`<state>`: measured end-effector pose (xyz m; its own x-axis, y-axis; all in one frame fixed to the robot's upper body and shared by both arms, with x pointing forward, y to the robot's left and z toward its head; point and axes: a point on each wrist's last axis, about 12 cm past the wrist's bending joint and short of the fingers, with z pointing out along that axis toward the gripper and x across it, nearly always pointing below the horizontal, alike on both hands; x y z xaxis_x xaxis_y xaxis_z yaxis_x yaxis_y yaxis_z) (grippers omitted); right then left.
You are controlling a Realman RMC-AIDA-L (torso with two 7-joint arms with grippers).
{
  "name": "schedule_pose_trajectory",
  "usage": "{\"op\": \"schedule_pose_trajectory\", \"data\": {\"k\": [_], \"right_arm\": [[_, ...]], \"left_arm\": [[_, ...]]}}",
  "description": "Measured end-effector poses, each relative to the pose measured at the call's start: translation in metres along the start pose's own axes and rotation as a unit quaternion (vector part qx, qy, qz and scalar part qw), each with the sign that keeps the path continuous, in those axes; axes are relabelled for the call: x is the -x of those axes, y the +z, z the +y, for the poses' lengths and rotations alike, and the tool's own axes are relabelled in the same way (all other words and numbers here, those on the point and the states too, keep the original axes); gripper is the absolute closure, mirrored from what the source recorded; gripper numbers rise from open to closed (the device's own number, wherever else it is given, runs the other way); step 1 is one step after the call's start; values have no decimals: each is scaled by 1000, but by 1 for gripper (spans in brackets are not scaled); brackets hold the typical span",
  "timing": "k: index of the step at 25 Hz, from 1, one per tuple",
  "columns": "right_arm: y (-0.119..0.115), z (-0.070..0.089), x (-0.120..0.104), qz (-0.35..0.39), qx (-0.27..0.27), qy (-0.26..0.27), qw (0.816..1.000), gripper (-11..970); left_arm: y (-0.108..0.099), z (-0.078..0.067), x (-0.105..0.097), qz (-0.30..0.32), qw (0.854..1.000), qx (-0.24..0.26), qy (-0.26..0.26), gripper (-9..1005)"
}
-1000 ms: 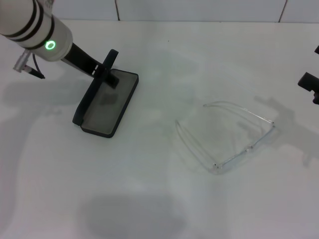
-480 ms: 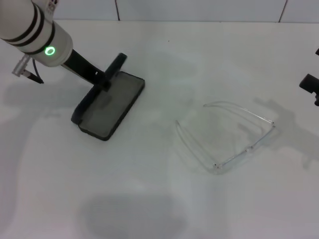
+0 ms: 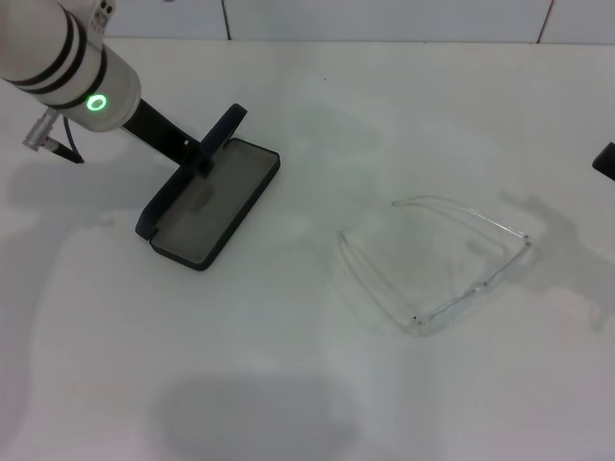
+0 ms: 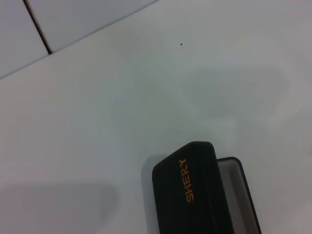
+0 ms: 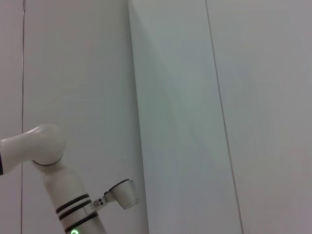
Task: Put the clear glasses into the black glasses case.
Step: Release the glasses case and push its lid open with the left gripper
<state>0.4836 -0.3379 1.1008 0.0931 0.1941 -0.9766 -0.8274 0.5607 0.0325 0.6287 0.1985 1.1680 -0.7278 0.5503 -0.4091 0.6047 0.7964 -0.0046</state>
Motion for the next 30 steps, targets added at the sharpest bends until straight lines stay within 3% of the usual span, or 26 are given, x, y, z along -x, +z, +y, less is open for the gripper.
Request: {"op": "schedule_pose_trajectory", "data": {"k": [7,14,19,24,30], "right_arm": [[-6,2,0,-4,-8,1,1000,74],[-16,6,2,-19,-19,-1,1000,74],[-20,9,1,-28,-23,4,999,74],[-20,11,1,-31,-20,5,999,75],[-21,12,1,-32,-19,6,999,74]], "left_arm": [[-7,-3,5,-12,1000,3,12,719],[-24,-21,8,-28,998,10,64,726],[-31,-28,4,-32,996,18,80,903],[-32,-28,3,-32,997,20,63,945],[-30,-35,4,-27,996,21,79,740]]}}
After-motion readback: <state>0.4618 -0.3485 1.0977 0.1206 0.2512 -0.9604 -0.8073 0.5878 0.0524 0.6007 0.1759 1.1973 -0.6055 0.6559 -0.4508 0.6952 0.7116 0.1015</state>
